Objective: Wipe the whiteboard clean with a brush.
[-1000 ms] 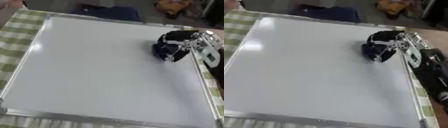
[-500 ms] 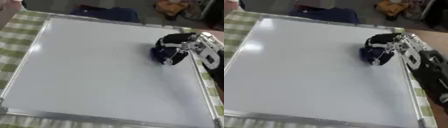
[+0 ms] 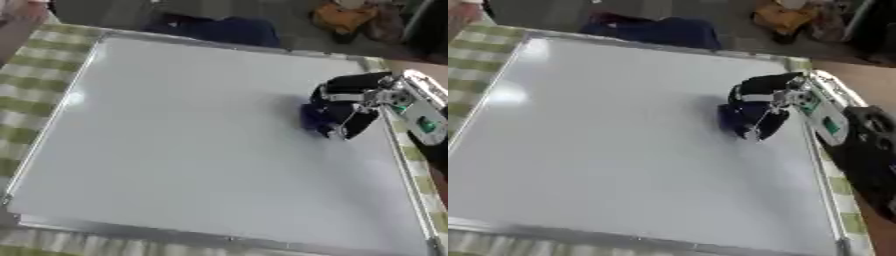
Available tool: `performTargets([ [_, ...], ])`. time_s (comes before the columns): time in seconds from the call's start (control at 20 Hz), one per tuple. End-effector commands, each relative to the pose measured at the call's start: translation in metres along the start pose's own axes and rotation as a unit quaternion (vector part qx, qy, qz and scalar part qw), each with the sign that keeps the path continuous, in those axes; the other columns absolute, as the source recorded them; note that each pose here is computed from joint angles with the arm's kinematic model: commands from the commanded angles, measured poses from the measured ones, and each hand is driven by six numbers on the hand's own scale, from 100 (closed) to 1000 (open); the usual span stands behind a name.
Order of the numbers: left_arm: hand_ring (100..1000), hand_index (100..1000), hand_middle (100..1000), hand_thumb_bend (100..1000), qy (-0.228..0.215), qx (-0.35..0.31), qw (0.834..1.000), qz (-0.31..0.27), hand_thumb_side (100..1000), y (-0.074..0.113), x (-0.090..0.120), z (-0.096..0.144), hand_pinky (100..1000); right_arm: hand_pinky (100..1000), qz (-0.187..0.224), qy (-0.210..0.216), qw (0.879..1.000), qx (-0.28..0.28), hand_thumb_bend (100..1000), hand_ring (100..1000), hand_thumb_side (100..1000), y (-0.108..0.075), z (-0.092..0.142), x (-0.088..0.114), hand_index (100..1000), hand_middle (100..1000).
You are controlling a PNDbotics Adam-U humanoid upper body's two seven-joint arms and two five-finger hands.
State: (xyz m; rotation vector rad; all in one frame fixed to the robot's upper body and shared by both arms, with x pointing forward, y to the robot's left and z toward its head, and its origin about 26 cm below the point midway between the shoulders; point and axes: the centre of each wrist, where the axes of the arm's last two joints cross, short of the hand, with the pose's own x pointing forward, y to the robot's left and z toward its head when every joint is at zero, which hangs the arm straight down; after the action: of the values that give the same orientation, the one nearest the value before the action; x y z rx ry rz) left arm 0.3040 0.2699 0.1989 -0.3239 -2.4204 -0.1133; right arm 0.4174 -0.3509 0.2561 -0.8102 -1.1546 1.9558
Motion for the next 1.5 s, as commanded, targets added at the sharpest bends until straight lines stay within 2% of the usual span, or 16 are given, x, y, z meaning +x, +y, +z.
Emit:
performTargets([
  [0.05, 549, 401, 543, 132, -0.008, -0.008, 1.000, -0.005, 1000, 0.000, 0.007, -0.003, 549, 710, 0.030, -0.011, 0.999, 0.036, 100, 728, 163, -0.008, 0.010, -0.004, 429, 384],
  [0.4, 548, 399, 542, 130, -0.010, -0.009, 1.000, -0.007, 1000, 0.001, 0.007, -0.003, 549, 708, 0.021, 0.028, 0.999, 0.024, 100, 734, 169, -0.007, 0.011, -0.012, 433, 389],
  [0.45, 548, 399, 542, 130, -0.011, -0.009, 1.000, -0.007, 1000, 0.000, 0.007, -0.004, 549, 708, 0.021, 0.034, 0.999, 0.023, 100, 735, 149, -0.006, 0.010, -0.014, 434, 391],
  [0.5, 547, 399, 541, 130, -0.011, -0.009, 1.000, -0.007, 1000, 0.000, 0.007, -0.004, 549, 707, 0.019, 0.041, 0.999, 0.023, 100, 736, 175, -0.004, 0.010, -0.016, 435, 396],
  [0.55, 547, 398, 541, 123, -0.011, -0.009, 1.000, -0.008, 1000, 0.000, 0.007, -0.004, 549, 707, 0.016, 0.049, 0.998, 0.022, 100, 737, 147, -0.002, 0.010, -0.018, 436, 403],
  [0.6, 547, 398, 541, 129, -0.012, -0.010, 1.000, -0.008, 1000, 0.000, 0.007, -0.004, 549, 706, 0.013, 0.057, 0.998, 0.022, 100, 737, 180, 0.000, 0.010, -0.021, 437, 409],
  [0.7, 546, 398, 541, 128, -0.013, -0.010, 1.000, -0.010, 1000, 0.001, 0.007, -0.004, 548, 705, 0.005, 0.071, 0.997, 0.023, 100, 740, 190, 0.004, 0.011, -0.026, 441, 423],
  [0.95, 545, 397, 541, 127, -0.015, -0.011, 1.000, -0.012, 1000, 0.001, 0.007, -0.004, 548, 703, -0.004, 0.101, 0.995, 0.022, 100, 743, 196, 0.011, 0.013, -0.037, 443, 440],
  [1.5, 545, 396, 541, 127, -0.015, -0.013, 1.000, -0.012, 1000, 0.000, 0.007, -0.004, 549, 696, -0.030, 0.154, 0.988, -0.007, 100, 739, 204, 0.013, 0.020, -0.049, 435, 435],
])
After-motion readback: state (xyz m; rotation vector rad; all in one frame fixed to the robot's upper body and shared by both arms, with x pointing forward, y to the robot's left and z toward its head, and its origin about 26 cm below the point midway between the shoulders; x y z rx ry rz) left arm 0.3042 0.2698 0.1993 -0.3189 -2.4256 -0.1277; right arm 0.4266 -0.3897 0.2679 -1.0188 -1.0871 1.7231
